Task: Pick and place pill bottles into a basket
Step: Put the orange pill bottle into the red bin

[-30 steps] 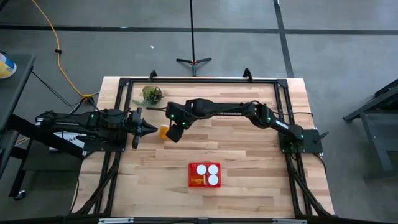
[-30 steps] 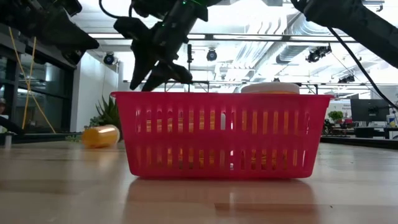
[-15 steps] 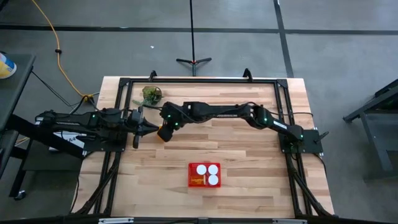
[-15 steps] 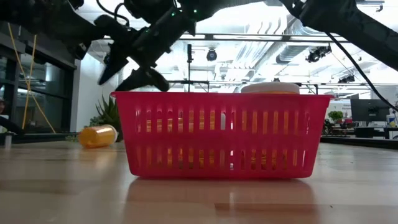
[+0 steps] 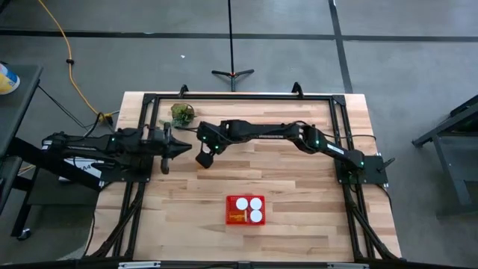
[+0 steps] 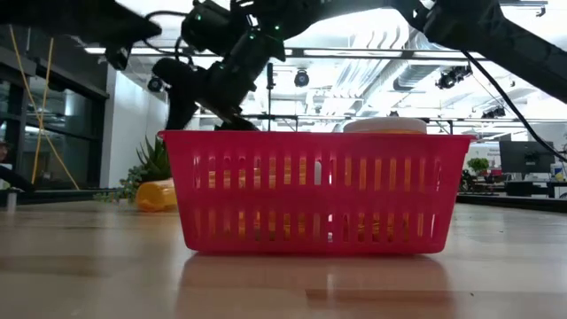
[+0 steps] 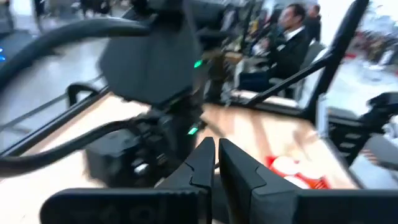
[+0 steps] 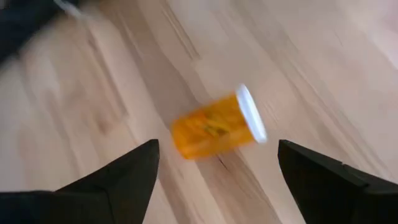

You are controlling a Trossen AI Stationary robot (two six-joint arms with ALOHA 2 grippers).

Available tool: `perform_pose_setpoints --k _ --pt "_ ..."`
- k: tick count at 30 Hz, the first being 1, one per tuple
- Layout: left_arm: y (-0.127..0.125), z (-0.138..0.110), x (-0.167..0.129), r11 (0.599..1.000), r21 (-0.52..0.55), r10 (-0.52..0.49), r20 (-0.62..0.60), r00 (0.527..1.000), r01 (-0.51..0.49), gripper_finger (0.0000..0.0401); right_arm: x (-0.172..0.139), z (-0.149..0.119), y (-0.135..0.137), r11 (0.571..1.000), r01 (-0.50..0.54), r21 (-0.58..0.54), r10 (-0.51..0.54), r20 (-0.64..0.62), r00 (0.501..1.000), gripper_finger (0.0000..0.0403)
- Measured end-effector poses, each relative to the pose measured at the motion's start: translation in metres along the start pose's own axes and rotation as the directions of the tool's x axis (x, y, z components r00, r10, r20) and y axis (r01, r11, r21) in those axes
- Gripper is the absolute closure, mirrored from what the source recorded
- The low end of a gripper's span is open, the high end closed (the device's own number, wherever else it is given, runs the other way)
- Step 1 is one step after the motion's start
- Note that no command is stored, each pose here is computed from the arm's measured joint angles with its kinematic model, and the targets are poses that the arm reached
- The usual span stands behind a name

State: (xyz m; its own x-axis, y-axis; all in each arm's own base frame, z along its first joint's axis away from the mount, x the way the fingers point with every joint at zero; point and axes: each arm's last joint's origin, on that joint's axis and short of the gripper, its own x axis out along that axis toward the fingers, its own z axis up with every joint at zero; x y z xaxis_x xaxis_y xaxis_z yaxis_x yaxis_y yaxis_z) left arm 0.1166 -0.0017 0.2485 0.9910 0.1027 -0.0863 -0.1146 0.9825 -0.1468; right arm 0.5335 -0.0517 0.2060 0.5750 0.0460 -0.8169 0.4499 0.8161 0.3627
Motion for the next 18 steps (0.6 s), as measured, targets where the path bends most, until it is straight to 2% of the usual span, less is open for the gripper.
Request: perform_pose_setpoints --k 4,9,14,18 --pt "0.003 -0.007 0.000 0.998 0.017 0.062 -0.070 0.996 -0.061 0.0341 -0.005 0.003 -0.010 0.998 0.023 -0.051 -0.024 -0.036 0.999 0.0084" --pt "0.004 -0.009 -0.001 0.994 0.019 0.106 -0.075 0.992 -0.105 0.0341 -0.021 0.011 -0.025 0.996 0.034 -0.086 -0.040 -0.068 0.997 0.0084" --pt "0.005 -0.012 -0.001 0.993 -0.019 0.113 -0.109 0.988 -0.116 0.0341 -0.041 0.020 -0.029 0.993 -0.044 -0.106 0.037 -0.066 0.997 0.0084" --pt "0.005 -0.014 -0.001 0.991 -0.042 0.122 -0.125 0.985 -0.128 0.0341 -0.056 0.025 -0.024 0.986 -0.059 -0.158 0.057 -0.022 0.998 0.0096"
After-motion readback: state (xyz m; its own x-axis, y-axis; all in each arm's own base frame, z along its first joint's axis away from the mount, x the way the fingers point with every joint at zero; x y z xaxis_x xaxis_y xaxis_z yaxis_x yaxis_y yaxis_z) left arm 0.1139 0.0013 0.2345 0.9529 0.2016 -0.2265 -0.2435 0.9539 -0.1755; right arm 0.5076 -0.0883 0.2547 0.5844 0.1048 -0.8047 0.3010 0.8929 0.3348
